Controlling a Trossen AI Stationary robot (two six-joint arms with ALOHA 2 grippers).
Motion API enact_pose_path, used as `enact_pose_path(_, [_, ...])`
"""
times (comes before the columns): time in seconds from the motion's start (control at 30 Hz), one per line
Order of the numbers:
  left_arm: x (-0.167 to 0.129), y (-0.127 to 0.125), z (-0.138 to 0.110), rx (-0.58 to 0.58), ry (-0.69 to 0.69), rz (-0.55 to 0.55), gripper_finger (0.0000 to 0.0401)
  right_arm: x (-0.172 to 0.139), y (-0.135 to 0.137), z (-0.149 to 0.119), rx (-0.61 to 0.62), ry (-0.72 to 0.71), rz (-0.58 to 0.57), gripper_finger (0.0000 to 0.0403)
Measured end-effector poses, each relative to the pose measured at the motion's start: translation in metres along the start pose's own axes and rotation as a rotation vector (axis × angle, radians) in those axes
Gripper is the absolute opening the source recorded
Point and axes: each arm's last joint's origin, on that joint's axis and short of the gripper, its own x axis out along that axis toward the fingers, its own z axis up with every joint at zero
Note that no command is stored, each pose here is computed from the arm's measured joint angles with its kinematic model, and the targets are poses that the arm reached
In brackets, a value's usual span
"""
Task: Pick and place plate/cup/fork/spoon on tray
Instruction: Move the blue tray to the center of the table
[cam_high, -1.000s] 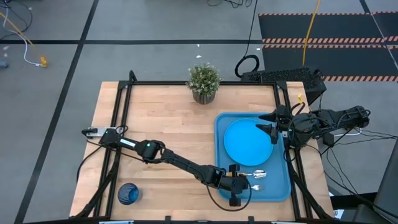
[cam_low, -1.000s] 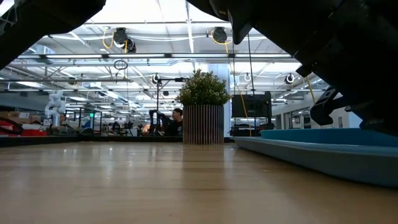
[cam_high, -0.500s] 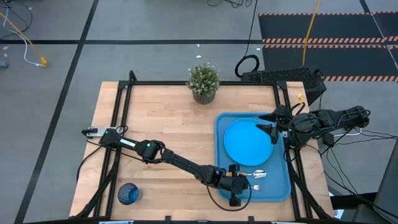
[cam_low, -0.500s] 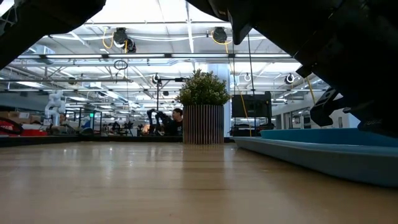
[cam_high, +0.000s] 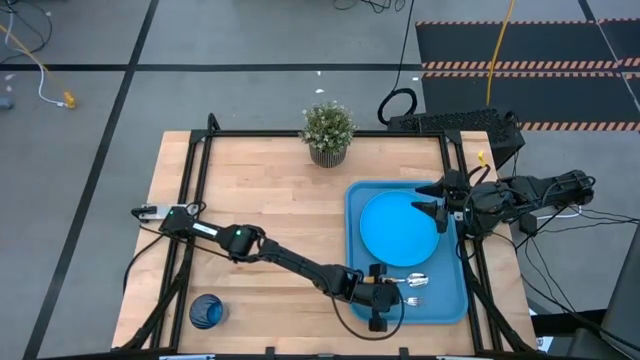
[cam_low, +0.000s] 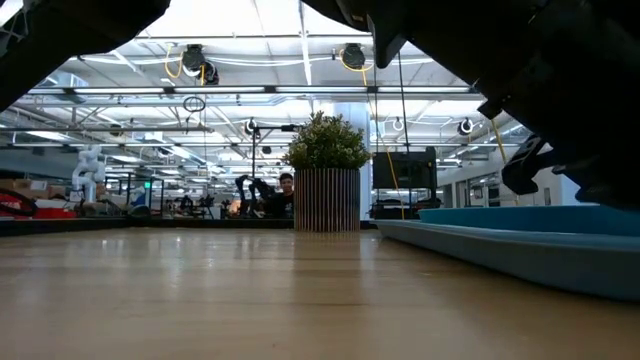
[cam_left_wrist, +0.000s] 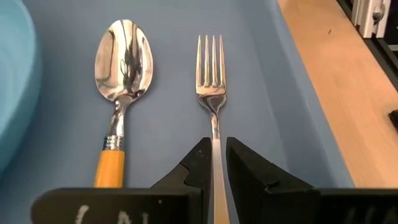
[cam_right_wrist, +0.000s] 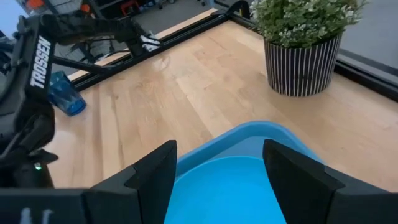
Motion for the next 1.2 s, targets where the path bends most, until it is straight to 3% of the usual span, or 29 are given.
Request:
enact_pose_path(0.23, [-0.021,-0.003,0.024,0.049,-0.051,0.003,0.0053,0.0,0.0,0.001,-0.021,-0.008,0.003,0.0231])
enact_pose_path(0.4, [-0.056,-0.002,0.051,0.127,-0.057,0.089,0.0053,-0.001,0.0,0.001,-0.024,-0.009,0.003,0.0231])
enact_pose_path(0.63, [-0.126,0.02,0.073,0.114,0.179,0.201,0.0053,0.0,0.0,0.0,-0.024,-0.003,-0.001,0.0231])
enact_pose_path(0.8, [-0.178,0.02,0.067,0.12,0.432,0.234,0.0053,0.0,-0.001,-0.001,-0.032,0.012,-0.009,0.0231])
enact_pose_path(1.1, [-0.251,-0.002,0.054,0.066,0.673,0.317,0.0053,0.0,-0.002,-0.003,-0.036,0.023,-0.017,0.0231])
enact_pose_path(1.2, [-0.266,-0.022,0.054,0.071,0.642,0.264,0.0053,0.0,-0.002,-0.003,-0.039,0.028,-0.02,0.0231])
